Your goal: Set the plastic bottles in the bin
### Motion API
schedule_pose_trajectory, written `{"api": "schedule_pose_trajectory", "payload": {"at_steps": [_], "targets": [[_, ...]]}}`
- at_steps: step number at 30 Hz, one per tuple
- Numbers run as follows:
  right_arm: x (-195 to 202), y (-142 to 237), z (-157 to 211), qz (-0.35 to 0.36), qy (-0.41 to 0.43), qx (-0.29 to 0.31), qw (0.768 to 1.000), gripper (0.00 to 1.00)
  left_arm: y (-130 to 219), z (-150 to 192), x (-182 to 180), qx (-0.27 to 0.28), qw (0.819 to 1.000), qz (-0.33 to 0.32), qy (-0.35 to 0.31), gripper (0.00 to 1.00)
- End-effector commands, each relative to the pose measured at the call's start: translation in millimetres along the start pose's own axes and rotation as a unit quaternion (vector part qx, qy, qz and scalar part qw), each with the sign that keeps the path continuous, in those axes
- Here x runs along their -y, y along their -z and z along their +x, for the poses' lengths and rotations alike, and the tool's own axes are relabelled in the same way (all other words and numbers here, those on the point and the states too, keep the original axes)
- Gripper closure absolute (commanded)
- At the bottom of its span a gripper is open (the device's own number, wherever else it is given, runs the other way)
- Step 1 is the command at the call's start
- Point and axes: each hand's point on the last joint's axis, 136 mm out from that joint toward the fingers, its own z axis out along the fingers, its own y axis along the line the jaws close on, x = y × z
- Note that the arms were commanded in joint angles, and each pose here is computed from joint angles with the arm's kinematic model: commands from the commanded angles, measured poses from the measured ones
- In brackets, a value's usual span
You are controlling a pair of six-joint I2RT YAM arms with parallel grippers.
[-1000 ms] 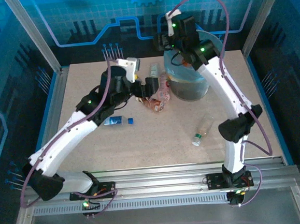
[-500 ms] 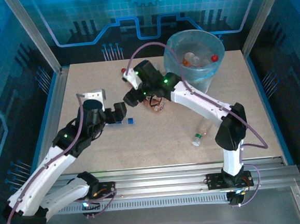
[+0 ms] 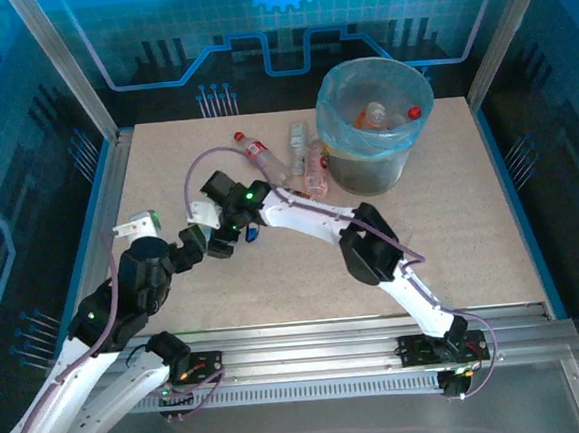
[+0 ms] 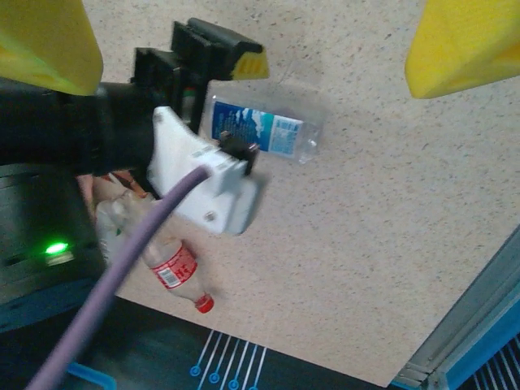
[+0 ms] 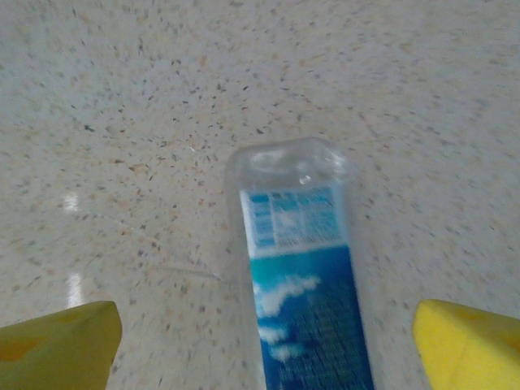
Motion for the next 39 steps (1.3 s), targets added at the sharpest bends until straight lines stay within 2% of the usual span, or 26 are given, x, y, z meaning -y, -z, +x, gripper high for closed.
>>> {"api": "schedule_pose_trajectory", "payload": {"at_steps": [1,8,14,18,24,31,34,36,39], "targets": [[6,-19,17,0.023,0.036,-0.055,0.998,0.05,0,11,-18,-0.009,0.999,-0.034,0.004,0.03],[7,-45,37,0.023,0.039,-0.096,0.994,0.08,3,12,-22,-0.006,0.999,-0.035,0.005,0.04],[4,-37,33,0.016,0.037,-0.093,0.995,0.27,3,8,-19,0.001,1.0,-0.03,0.006,0.04],[5,-15,16,0.019,0.041,-0.074,0.996,0.34,3,4,-16,0.005,1.0,-0.027,0.002,0.03],[31,55,-23,0.046,0.017,-0.008,0.999,0.37,4,-21,-1,0.026,0.999,-0.019,-0.014,0.04],[105,198,-55,0.112,-0.078,0.112,0.984,0.41,-1,-87,61,0.075,0.996,0.037,-0.031,0.05],[145,259,-48,0.167,-0.126,0.148,0.967,0.42,-1,-120,100,0.109,0.99,0.091,-0.024,0.06],[175,298,-38,0.238,-0.155,0.156,0.946,0.43,-4,-138,126,0.124,0.984,0.126,-0.022,0.06],[217,359,-14,0.341,-0.207,0.168,0.902,0.43,-14,-157,173,0.123,0.975,0.185,-0.028,0.07]]}}
